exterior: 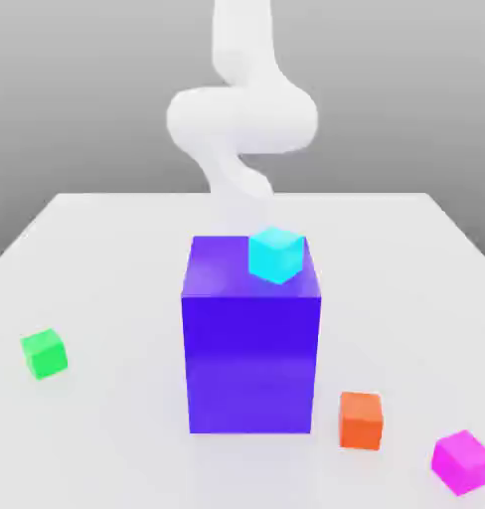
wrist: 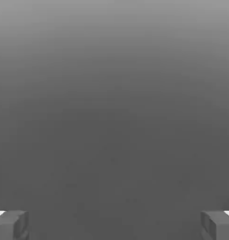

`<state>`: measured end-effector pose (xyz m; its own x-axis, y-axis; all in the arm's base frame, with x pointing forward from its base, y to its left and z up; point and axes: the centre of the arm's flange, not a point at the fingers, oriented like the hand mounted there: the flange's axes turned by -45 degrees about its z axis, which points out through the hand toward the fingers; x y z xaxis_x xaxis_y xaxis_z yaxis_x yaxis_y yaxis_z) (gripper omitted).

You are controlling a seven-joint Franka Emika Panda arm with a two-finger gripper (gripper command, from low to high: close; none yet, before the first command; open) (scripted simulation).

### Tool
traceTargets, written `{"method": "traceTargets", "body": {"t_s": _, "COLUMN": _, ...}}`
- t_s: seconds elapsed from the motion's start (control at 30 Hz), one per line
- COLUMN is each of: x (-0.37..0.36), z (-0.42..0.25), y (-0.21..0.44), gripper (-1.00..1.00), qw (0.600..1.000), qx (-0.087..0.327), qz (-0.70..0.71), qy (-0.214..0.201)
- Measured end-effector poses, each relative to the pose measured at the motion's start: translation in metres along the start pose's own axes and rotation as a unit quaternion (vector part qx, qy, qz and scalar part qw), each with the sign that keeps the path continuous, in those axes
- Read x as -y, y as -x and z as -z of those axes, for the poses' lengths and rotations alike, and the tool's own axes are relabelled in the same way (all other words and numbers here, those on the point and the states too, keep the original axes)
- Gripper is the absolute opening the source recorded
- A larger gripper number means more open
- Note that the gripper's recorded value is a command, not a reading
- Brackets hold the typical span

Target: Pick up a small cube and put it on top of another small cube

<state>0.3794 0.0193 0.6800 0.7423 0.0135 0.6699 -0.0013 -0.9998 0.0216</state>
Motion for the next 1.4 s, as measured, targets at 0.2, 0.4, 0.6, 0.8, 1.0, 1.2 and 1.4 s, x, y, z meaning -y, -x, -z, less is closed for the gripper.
{"method": "traceTargets", "body": {"t_s": 0.2, "x": 0.051, "z": -0.109, "y": 0.009, "gripper": 0.00, "qw": 0.996, "qx": 0.078, "qz": 0.039, "qy": 0.011}}
{"method": "traceTargets", "body": {"t_s": 0.4, "x": 0.103, "z": -0.208, "y": 0.044, "gripper": 0.00, "qw": 0.986, "qx": 0.149, "qz": 0.080, "qy": 0.008}}
{"method": "traceTargets", "body": {"t_s": 0.6, "x": 0.160, "z": -0.293, "y": 0.104, "gripper": 0.00, "qw": 0.968, "qx": 0.218, "qz": 0.122, "qy": -0.011}}
{"method": "traceTargets", "body": {"t_s": 0.8, "x": 0.210, "z": -0.359, "y": 0.182, "gripper": 0.00, "qw": 0.945, "qx": 0.285, "qz": 0.156, "qy": -0.040}}
{"method": "traceTargets", "body": {"t_s": 1.0, "x": 0.256, "z": -0.405, "y": 0.270, "gripper": 0.00, "qw": 0.918, "qx": 0.344, "qz": 0.180, "qy": -0.078}}
{"method": "traceTargets", "body": {"t_s": 1.2, "x": 0.261, "z": -0.445, "y": 0.311, "gripper": -1.00, "qw": 0.916, "qx": 0.349, "qz": 0.181, "qy": -0.082}}
{"method": "traceTargets", "body": {"t_s": 1.4, "x": 0.262, "z": -0.440, "y": 0.306, "gripper": -1.00, "qw": 0.916, "qx": 0.349, "qz": 0.181, "qy": -0.082}}
